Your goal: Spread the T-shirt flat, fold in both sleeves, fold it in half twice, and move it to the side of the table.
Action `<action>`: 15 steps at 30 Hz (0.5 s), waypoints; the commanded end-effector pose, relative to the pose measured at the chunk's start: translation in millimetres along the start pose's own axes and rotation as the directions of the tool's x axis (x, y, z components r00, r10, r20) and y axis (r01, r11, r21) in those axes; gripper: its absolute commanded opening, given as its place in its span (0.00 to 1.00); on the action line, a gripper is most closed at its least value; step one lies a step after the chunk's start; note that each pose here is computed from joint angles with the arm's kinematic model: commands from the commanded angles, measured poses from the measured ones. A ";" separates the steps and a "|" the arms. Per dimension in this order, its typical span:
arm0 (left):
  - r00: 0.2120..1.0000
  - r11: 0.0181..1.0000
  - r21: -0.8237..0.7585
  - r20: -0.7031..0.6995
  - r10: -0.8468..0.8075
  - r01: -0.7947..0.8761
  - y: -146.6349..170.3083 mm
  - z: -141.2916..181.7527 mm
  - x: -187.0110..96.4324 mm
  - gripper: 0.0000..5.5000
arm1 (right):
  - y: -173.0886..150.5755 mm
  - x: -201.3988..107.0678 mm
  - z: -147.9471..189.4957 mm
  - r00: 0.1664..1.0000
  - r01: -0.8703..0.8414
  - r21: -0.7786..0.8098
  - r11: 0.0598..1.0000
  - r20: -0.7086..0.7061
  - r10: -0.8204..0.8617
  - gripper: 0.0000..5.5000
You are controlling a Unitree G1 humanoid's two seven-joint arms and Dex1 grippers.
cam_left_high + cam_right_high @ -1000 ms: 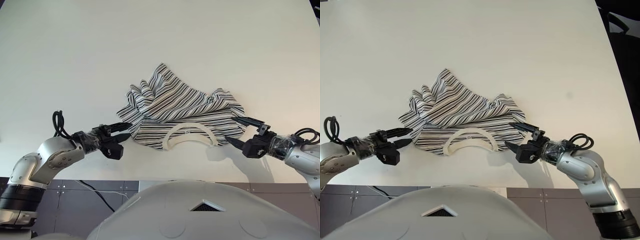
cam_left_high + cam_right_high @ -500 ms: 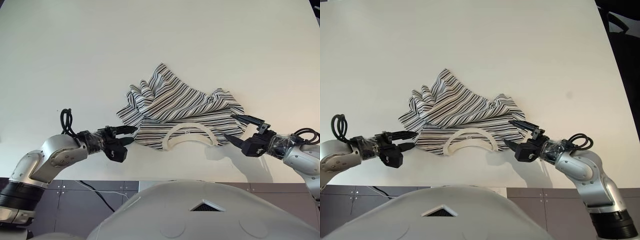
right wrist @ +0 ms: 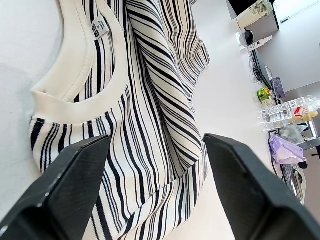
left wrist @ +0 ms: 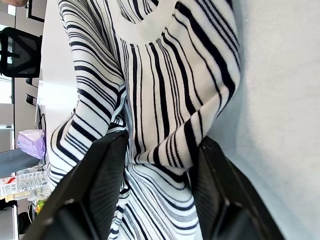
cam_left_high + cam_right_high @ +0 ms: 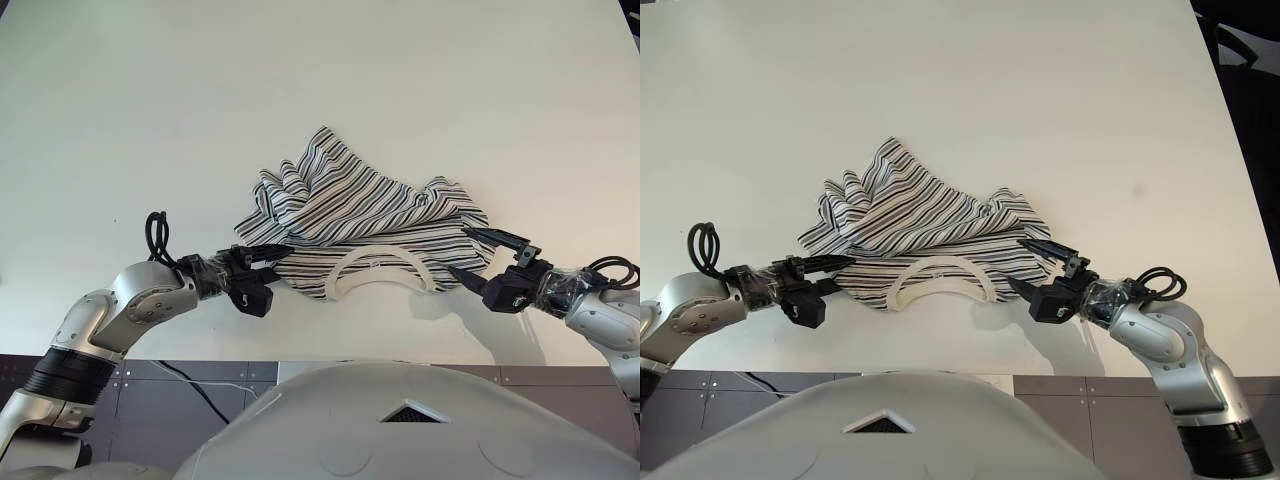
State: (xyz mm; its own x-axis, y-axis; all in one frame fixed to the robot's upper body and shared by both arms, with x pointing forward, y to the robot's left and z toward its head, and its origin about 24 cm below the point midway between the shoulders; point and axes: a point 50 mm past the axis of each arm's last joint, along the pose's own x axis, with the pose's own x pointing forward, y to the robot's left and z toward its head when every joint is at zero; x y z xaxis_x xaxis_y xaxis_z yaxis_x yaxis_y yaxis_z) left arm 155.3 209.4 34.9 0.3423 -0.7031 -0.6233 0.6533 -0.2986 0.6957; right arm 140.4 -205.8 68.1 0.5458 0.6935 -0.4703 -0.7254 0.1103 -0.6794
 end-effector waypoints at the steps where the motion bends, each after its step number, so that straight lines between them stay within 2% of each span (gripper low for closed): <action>1: 0.991 0.992 -0.024 -0.047 -0.123 0.122 -22.0 -6.4 0.5 0.26 | -1.7 -0.1 -0.1 1.000 0.009 -0.018 1.000 -0.003 -0.009 0.63; 8: 0.990 0.991 -0.019 -0.034 -0.135 0.135 -23.1 -6.0 -0.8 0.02 | 4.6 -11.1 -14.8 0.994 -0.048 -0.031 0.998 -0.097 0.045 0.63; 15: 0.991 0.992 -0.014 -0.051 -0.122 0.122 -22.2 -8.9 -3.4 0.02 | 8.1 -37.1 -24.0 0.972 -0.134 -0.030 0.991 -0.199 0.125 0.63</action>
State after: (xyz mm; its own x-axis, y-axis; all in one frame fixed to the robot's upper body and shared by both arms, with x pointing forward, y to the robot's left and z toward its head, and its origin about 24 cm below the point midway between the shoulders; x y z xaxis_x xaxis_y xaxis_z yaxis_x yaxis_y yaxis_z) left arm 153.6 212.4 29.5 0.3313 -0.6988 -0.6340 0.6594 -0.3091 0.6853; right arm 127.3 -242.5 65.7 0.5475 0.5649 -0.6174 -0.7624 0.0326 -0.6463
